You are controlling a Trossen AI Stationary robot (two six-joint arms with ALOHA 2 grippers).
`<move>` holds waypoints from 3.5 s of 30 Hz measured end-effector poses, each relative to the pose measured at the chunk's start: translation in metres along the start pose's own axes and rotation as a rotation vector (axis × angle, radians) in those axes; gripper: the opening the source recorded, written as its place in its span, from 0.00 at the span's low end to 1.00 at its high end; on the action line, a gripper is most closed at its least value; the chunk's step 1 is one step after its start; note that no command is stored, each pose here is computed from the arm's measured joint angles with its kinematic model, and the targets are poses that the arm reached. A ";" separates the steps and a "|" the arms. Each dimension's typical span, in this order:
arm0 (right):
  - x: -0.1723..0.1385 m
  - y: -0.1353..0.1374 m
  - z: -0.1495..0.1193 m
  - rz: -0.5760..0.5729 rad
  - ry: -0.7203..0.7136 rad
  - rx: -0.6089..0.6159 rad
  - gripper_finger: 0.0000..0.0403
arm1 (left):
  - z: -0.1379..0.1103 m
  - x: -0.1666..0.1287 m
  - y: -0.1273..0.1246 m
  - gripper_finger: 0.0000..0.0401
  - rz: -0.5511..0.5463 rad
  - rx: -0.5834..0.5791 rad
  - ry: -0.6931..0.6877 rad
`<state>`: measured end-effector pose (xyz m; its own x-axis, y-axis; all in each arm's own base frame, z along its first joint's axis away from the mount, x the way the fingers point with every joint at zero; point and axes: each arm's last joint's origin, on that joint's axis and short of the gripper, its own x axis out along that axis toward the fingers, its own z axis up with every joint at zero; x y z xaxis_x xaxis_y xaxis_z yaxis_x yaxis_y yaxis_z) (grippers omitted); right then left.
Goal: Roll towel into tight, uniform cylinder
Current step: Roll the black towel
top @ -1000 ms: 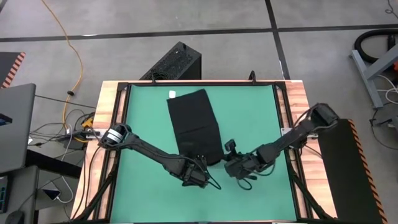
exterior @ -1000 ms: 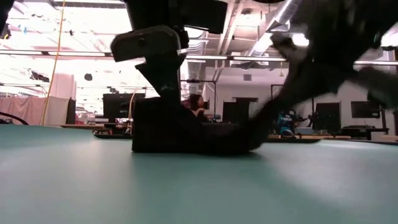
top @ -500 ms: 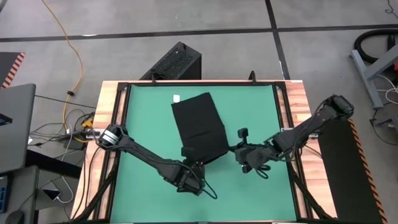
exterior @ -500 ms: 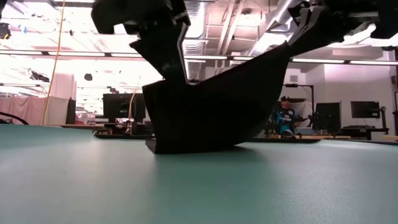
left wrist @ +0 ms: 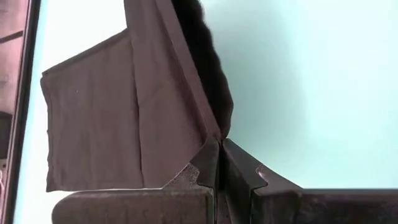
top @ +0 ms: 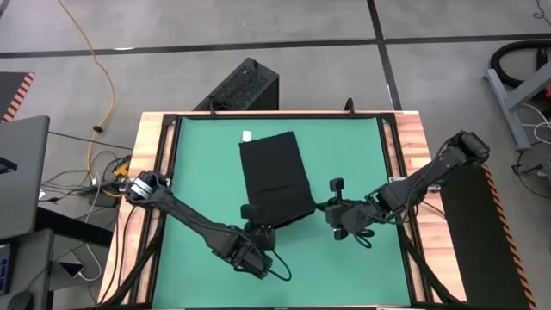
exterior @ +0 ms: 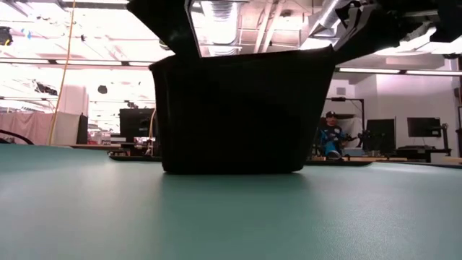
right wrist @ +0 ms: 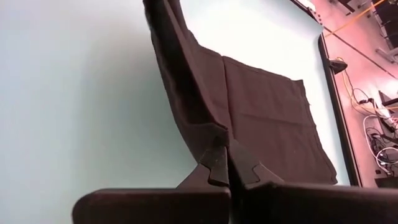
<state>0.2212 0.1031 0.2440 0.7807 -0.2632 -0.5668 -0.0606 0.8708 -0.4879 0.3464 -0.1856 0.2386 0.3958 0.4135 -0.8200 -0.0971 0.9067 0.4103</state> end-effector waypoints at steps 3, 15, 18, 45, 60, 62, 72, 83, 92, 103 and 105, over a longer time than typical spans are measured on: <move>0.000 0.000 0.000 0.000 -0.001 0.002 0.00 | -0.003 -0.001 -0.002 0.00 -0.024 0.017 0.032; 0.000 -0.001 -0.001 -0.028 0.007 -0.001 0.00 | -0.018 -0.005 0.001 0.00 0.009 0.015 0.160; 0.000 -0.001 0.000 -0.032 0.000 0.003 0.00 | -0.018 -0.006 0.000 0.00 0.031 0.023 0.144; 0.000 -0.002 0.001 -0.074 -0.008 0.036 0.00 | 0.007 0.023 -0.055 0.23 -0.147 -0.295 -0.248; 0.000 -0.003 0.004 -0.089 -0.031 0.103 0.00 | 0.029 0.066 -0.033 0.38 -0.105 -0.457 -0.508; 0.000 -0.003 0.004 -0.089 -0.033 0.109 0.00 | 0.030 0.068 -0.031 0.39 -0.106 -0.471 -0.504; 0.022 -0.021 0.004 -0.194 -0.003 0.183 0.00 | 0.035 0.060 -0.024 0.39 0.012 -0.389 -0.470; 0.067 -0.036 0.002 -0.170 0.013 0.150 0.00 | 0.035 0.063 -0.022 0.39 0.028 -0.557 -0.512; 0.071 -0.043 0.002 -0.171 0.004 0.153 0.00 | 0.037 0.099 -0.050 0.39 -0.014 -0.551 -0.479; 0.078 -0.057 -0.003 -0.138 0.014 0.187 0.00 | 0.042 0.115 -0.080 0.39 0.152 -0.407 -0.418; 0.079 -0.059 -0.004 -0.133 0.016 0.193 0.00 | 0.042 0.121 -0.086 0.39 0.190 -0.373 -0.424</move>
<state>0.2843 0.0289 0.2253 0.7640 -0.3859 -0.5172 0.1633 0.8910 -0.4236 0.4409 -0.2174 0.1212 0.6626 0.5720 -0.4835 -0.4857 0.8196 0.3040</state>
